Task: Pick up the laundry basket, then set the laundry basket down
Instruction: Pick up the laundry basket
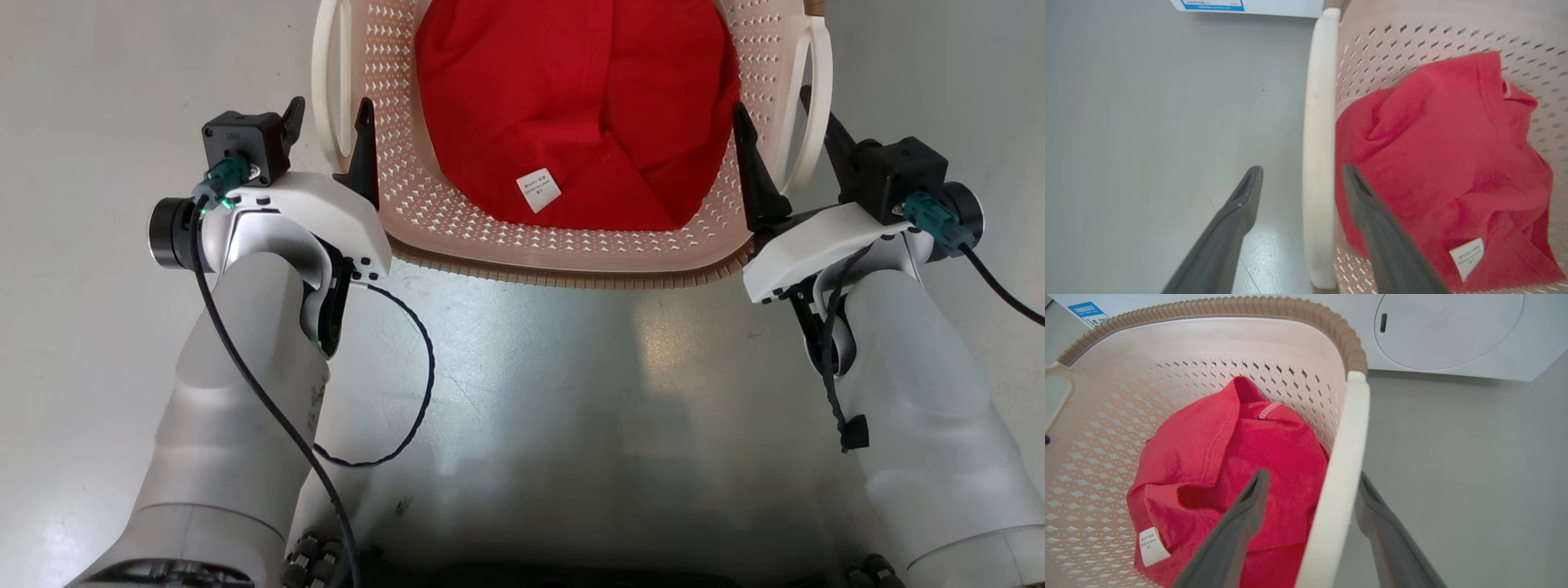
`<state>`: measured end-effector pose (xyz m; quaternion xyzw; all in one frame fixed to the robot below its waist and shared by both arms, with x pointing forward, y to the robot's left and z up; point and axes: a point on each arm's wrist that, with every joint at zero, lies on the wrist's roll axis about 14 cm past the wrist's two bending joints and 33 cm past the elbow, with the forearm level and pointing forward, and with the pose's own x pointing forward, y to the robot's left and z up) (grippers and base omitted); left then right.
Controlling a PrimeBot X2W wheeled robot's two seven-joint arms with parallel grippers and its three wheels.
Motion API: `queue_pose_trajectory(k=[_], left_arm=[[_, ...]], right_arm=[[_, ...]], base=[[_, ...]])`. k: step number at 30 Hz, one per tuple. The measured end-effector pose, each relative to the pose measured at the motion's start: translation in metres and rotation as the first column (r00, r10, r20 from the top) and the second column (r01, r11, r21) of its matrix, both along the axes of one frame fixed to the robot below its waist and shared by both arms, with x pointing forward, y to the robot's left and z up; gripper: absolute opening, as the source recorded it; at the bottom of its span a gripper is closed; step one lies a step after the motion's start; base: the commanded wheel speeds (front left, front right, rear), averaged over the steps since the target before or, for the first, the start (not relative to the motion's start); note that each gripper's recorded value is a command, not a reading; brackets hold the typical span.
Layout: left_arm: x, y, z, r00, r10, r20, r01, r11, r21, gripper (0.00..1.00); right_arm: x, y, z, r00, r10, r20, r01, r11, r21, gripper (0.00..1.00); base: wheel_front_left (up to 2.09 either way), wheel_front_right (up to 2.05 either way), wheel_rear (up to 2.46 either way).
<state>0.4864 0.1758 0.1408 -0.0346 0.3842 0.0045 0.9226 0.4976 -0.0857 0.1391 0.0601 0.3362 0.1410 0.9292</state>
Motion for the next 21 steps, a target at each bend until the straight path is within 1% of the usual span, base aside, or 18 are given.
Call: queue_pose_trajectory(k=[5,11,19,20,21], left_arm=[[0.002,-0.002,-0.005,1.000,-0.005,-0.014,0.005,1.000,-0.001,1.00],[0.008,-0.006,-0.004,1.000,-0.019,-0.004,0.019,1.000,-0.008,1.00],[0.009,-0.013,-0.002,0.999,-0.035,0.001,0.036,0.999,-0.019,1.00],[0.009,-0.013,-0.002,0.999,-0.039,0.000,0.039,0.999,-0.020,0.96],[0.008,-0.014,-0.003,0.999,-0.042,-0.002,0.042,0.999,-0.020,0.96]], right_arm=[[-0.004,0.001,-0.006,1.000,0.001,-0.019,-0.001,1.000,0.003,1.00],[0.009,0.004,-0.003,1.000,0.001,0.005,-0.001,1.000,0.009,1.00],[0.004,0.003,-0.006,1.000,0.003,-0.014,-0.003,1.000,0.004,1.00],[0.004,0.003,-0.007,1.000,0.003,-0.015,-0.003,1.000,0.003,1.00],[0.004,0.002,-0.007,1.000,0.003,-0.015,-0.003,1.000,0.003,1.00]], base=[[0.00,0.00,0.00],[0.00,0.00,0.00],[0.00,0.00,0.00],[0.00,0.00,0.00],[0.00,0.00,0.00]])
